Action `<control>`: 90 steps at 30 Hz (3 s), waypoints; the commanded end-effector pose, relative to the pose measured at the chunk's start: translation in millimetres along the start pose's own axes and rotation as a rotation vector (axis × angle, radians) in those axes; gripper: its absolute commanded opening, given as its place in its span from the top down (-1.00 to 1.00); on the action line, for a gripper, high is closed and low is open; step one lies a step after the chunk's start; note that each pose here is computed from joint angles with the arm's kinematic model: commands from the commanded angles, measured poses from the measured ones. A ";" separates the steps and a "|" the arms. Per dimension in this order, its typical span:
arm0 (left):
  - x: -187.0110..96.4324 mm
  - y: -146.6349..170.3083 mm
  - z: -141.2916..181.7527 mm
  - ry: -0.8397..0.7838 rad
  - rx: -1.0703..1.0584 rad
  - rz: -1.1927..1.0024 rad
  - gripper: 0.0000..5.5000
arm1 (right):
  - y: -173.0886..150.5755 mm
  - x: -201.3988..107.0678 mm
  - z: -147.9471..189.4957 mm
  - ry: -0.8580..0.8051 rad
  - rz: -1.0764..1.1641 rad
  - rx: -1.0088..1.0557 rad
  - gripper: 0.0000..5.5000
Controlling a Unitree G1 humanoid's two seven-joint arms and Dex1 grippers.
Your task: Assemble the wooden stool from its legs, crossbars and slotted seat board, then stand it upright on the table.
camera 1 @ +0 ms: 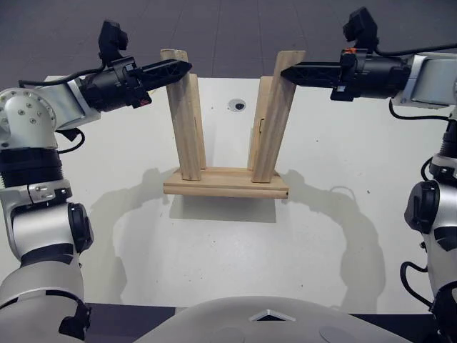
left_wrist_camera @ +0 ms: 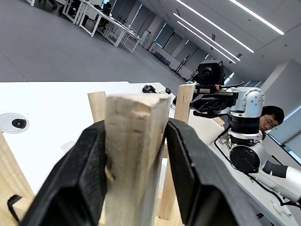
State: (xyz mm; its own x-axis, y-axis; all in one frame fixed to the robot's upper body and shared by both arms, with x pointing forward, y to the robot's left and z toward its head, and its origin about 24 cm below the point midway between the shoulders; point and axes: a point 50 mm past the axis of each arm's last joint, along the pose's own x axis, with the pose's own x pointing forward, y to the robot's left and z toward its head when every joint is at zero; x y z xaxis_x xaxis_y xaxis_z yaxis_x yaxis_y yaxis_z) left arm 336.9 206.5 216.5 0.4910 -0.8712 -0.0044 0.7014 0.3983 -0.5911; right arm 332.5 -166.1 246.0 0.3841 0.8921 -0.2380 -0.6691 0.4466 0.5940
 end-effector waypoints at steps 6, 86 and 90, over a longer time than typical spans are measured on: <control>36.4 62.8 -64.9 0.173 -0.201 0.159 0.40 | -37.6 101.2 -31.9 0.245 -0.151 0.073 0.49; -76.1 -62.0 -103.8 0.474 0.671 -0.011 -0.96 | 25.6 -32.8 -111.3 -0.224 -0.026 -0.561 -0.96; -84.2 -54.0 -113.6 0.453 0.640 0.047 -0.96 | 37.8 -35.4 -143.3 -0.101 0.064 -0.538 -0.96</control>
State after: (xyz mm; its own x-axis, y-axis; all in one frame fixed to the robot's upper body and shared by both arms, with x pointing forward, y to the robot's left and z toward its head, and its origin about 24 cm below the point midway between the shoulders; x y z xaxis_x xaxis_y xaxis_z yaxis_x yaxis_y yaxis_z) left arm 243.2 256.2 181.2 0.5499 -0.8270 -0.1172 0.8305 0.5563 -0.0283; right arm 283.8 -223.9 178.7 0.7379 0.6720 0.0630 -0.6716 0.7219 0.1667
